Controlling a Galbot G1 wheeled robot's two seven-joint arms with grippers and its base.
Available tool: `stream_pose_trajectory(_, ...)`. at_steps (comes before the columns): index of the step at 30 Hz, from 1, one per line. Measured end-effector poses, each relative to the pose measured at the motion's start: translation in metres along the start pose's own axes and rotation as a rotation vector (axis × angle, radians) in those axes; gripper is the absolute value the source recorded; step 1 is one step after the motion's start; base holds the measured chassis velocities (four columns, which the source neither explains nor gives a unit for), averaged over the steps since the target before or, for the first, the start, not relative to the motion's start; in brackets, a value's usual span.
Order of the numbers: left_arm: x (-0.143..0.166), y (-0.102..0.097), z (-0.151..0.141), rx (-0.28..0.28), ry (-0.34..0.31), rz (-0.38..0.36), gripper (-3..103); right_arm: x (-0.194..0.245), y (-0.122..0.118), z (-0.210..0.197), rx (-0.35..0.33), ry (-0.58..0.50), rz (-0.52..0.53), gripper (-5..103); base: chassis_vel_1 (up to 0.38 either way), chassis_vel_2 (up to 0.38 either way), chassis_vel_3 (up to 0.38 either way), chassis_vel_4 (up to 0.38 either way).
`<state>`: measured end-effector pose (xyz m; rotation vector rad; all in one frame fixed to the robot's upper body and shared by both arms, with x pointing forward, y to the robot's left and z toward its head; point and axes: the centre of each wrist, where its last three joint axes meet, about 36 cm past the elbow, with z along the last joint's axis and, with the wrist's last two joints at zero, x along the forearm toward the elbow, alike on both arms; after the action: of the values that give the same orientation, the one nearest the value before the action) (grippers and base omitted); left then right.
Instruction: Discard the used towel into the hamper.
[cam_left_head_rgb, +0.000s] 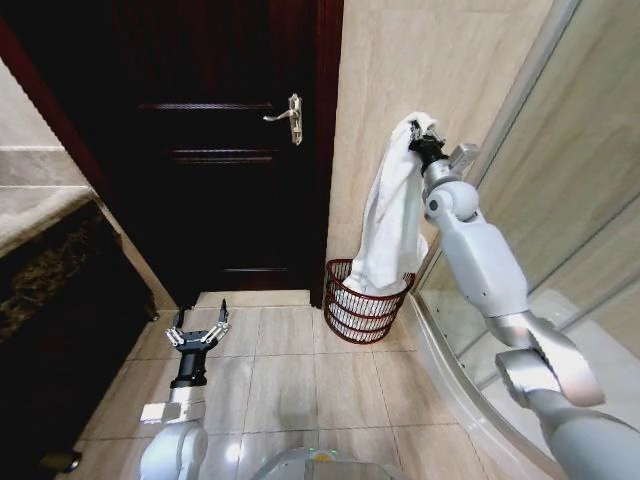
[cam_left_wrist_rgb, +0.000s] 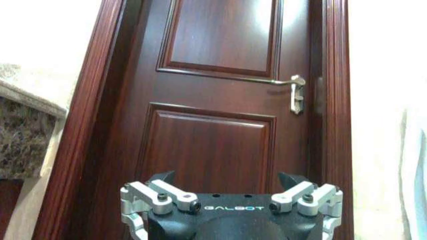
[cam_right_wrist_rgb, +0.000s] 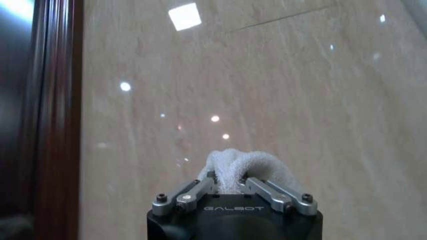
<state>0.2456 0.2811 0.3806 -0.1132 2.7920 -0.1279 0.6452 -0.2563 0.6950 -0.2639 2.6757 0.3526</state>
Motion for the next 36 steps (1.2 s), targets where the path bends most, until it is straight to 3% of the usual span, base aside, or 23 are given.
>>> stream_pose_trajectory(1,0.000,0.000,0.000,0.000,0.000,0.000,100,0.000,0.000,0.000,0.000,0.000,0.000,8,0.000,0.000,0.000,0.000)
stream_pose_trajectory(3,-0.001,-0.003,-0.002,-0.002,-0.001,0.007,100,-0.001,0.014,-0.015,-0.082,-0.012,-0.015,8,0.000,0.000,0.000,0.000)
stream_pose_trajectory(6,-0.001,-0.004,-0.002,-0.003,-0.003,0.006,100,0.001,0.017,-0.018,-0.098,0.002,-0.013,8,0.000,0.000,0.000,0.000)
stream_pose_trajectory(11,0.001,-0.006,-0.002,-0.004,0.001,0.006,100,0.016,-0.005,0.013,-0.015,0.042,0.009,8,0.000,0.000,0.000,0.000)
stream_pose_trajectory(24,0.001,-0.010,-0.005,-0.010,0.004,0.007,100,0.031,-0.021,0.042,0.003,0.068,0.030,8,0.000,0.000,0.000,0.000)
stream_pose_trajectory(36,0.003,-0.009,-0.001,-0.010,0.006,0.004,100,0.050,-0.020,0.072,0.017,0.103,0.035,8,0.000,0.000,0.000,0.000)
